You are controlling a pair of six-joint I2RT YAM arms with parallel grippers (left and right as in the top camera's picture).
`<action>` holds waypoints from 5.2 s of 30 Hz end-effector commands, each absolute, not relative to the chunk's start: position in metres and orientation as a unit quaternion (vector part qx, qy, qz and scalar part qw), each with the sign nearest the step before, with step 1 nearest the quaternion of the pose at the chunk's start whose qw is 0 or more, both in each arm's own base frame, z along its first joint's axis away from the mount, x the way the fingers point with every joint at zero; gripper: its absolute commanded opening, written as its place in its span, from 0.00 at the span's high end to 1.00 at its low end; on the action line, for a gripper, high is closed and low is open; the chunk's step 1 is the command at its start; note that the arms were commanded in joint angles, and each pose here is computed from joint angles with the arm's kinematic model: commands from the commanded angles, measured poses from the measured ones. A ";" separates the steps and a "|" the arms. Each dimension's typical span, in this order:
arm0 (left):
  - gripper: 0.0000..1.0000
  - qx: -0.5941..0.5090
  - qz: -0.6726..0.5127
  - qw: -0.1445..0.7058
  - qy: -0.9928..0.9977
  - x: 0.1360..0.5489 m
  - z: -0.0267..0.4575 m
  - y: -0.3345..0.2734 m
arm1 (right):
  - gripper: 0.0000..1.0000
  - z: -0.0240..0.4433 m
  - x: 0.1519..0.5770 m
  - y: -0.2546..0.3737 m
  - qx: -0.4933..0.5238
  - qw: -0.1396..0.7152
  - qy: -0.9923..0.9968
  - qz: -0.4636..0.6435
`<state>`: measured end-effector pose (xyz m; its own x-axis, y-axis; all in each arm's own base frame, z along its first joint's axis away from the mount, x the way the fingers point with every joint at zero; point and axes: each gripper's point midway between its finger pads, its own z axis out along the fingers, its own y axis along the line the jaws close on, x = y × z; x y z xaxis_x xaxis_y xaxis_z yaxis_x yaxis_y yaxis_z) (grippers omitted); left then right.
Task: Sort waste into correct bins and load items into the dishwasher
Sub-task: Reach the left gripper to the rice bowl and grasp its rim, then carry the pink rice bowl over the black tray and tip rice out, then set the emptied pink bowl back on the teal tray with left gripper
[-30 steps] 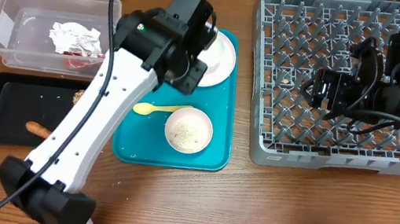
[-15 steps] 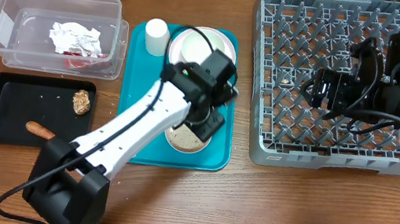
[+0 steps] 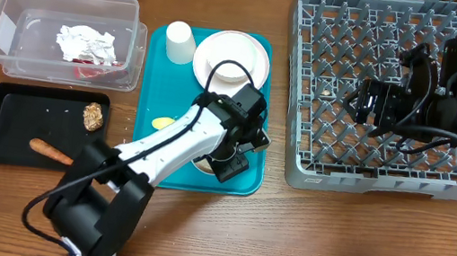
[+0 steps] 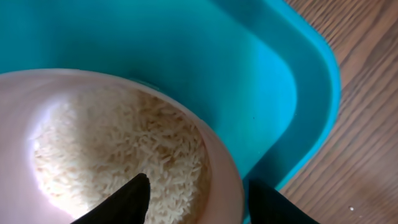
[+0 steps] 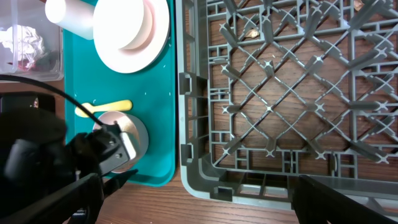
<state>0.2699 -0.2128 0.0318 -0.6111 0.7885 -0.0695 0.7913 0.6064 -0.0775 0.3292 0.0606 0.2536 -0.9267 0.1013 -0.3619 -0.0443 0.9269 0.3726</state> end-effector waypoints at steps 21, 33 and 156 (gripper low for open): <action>0.96 0.315 -0.007 0.021 0.949 0.302 0.082 -0.207 | 0.00 0.257 0.328 0.064 0.013 0.195 0.961 0.196; 0.96 0.120 -0.051 0.050 0.990 0.341 0.185 -0.110 | 0.00 0.257 0.328 0.064 0.013 0.195 0.961 0.196; 0.96 0.227 0.000 -0.001 0.974 0.295 0.033 -0.161 | 0.00 0.260 0.335 0.064 0.010 0.208 0.958 0.196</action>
